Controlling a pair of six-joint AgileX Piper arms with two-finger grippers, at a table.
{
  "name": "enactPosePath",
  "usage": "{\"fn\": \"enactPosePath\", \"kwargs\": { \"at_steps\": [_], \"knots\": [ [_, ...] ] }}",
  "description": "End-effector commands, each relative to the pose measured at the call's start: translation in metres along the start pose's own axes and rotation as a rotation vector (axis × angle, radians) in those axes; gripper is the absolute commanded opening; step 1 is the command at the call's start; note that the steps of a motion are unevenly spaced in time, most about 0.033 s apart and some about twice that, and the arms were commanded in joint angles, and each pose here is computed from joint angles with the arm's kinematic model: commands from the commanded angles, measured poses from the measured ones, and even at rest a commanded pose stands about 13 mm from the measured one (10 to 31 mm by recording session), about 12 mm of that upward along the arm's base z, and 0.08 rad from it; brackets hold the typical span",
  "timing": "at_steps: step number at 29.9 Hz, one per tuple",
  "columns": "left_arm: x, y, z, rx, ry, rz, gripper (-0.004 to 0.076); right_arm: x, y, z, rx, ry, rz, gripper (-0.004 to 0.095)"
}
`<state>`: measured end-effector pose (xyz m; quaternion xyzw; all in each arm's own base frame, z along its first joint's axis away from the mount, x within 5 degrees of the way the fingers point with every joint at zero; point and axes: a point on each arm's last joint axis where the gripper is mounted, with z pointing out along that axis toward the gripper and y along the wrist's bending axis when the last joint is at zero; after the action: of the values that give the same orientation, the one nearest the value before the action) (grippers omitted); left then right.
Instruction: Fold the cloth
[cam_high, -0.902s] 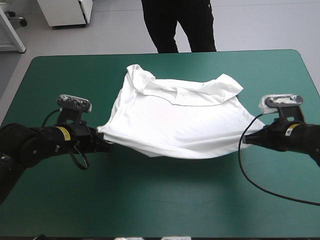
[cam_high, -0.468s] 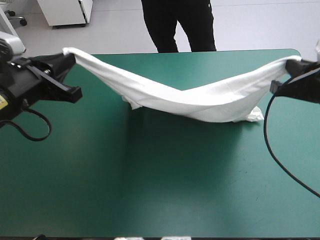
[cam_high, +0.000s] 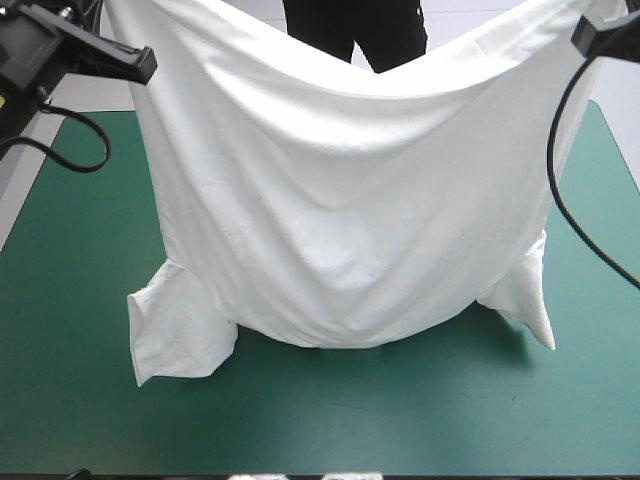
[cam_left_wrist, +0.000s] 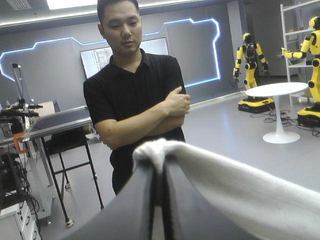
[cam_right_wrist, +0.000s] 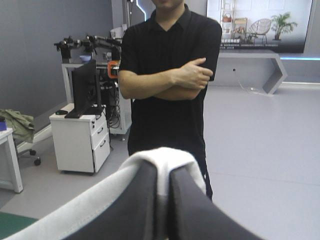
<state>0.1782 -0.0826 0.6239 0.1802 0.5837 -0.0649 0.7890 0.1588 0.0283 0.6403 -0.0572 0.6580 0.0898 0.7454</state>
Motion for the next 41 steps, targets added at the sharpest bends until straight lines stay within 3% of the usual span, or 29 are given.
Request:
{"fn": "enactPosePath", "kwargs": {
  "at_steps": [1,10,18,23,27,31,37,41],
  "knots": [
    [-0.027,0.006,-0.001,-0.032,-0.161,0.013,-0.0009,-0.026,0.000,0.000,-0.004,-0.185,-0.009,-0.0017],
    [-0.011,0.010,0.067,-0.170,-0.223,0.043,-0.0009,-0.026,-0.005,0.060,-0.002,-0.330,0.009,-0.0017],
    [-0.004,0.035,0.116,-0.178,-0.591,-0.014,-0.0009,-0.024,-0.015,0.112,0.015,-0.603,0.023,-0.0017],
    [-0.002,0.044,0.123,-0.201,-0.676,-0.010,-0.0009,-0.016,-0.026,0.132,0.040,-0.652,0.010,-0.0017],
    [0.021,0.052,0.141,-0.211,-0.568,-0.112,-0.0009,0.002,-0.031,0.156,0.044,-0.593,0.019,-0.0017],
    [0.055,0.059,0.161,-0.245,-0.379,-0.164,-0.0009,0.025,-0.034,0.178,0.044,-0.436,0.029,-0.0017],
    [0.113,0.057,0.176,-0.279,0.018,-0.222,-0.0009,0.078,-0.044,0.210,0.070,-0.130,0.035,-0.0017],
    [0.148,0.045,0.173,-0.199,0.263,-0.201,-0.0009,0.116,-0.045,0.216,0.060,0.098,0.068,-0.0017]
  ]
}}
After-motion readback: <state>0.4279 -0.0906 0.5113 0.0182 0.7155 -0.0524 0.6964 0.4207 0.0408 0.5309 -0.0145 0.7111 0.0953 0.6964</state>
